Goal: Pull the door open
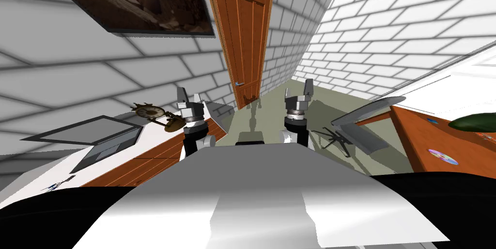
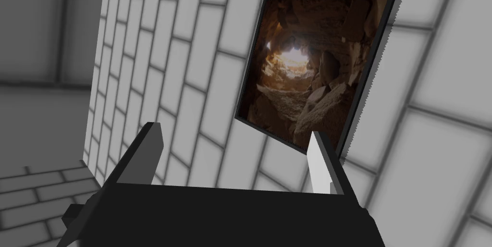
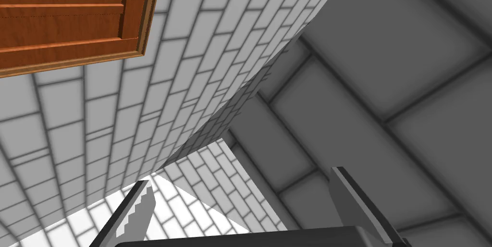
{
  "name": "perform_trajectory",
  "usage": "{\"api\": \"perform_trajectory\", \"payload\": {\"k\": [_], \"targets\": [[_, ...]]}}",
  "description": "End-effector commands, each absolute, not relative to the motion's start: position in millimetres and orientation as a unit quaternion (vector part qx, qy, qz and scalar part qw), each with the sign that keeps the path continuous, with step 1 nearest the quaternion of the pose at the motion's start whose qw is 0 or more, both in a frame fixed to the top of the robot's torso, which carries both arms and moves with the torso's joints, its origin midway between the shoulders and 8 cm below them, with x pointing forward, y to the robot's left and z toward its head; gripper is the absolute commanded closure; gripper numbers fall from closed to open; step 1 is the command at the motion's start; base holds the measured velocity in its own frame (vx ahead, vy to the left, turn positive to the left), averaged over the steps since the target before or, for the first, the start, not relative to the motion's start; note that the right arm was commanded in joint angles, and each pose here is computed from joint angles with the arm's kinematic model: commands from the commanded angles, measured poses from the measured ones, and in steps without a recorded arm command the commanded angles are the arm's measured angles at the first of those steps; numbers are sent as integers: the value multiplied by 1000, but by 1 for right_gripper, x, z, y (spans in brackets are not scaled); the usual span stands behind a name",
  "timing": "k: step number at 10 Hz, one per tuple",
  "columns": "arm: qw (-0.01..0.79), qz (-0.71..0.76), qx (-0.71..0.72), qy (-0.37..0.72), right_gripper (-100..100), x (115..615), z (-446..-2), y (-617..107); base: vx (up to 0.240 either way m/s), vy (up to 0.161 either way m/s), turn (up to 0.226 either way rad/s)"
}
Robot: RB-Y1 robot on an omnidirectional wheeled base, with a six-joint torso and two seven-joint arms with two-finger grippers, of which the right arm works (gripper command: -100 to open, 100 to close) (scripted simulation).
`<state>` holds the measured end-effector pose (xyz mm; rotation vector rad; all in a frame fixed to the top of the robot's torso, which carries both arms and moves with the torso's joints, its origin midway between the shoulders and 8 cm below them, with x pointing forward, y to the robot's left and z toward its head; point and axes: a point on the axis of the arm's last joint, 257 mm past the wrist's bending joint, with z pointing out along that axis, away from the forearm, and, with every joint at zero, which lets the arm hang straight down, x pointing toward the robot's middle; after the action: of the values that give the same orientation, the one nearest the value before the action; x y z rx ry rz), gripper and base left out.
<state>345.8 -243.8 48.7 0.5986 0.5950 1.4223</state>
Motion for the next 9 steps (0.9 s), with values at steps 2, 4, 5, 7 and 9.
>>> {"api": "perform_trajectory", "payload": {"k": [2,4,5,7,9], "targets": [[672,631,272,276,-100,356,34,-244,72,-3,123],[668,628,278,285,-100,364,21,-245,128,-8,112],[667,627,280,288,-100,367,16,-246,103,-15,116],[663,625,286,297,-100,376,3,-247,104,-15,112],[659,621,294,307,-100,385,-13,-250,111,-5,133]]}}
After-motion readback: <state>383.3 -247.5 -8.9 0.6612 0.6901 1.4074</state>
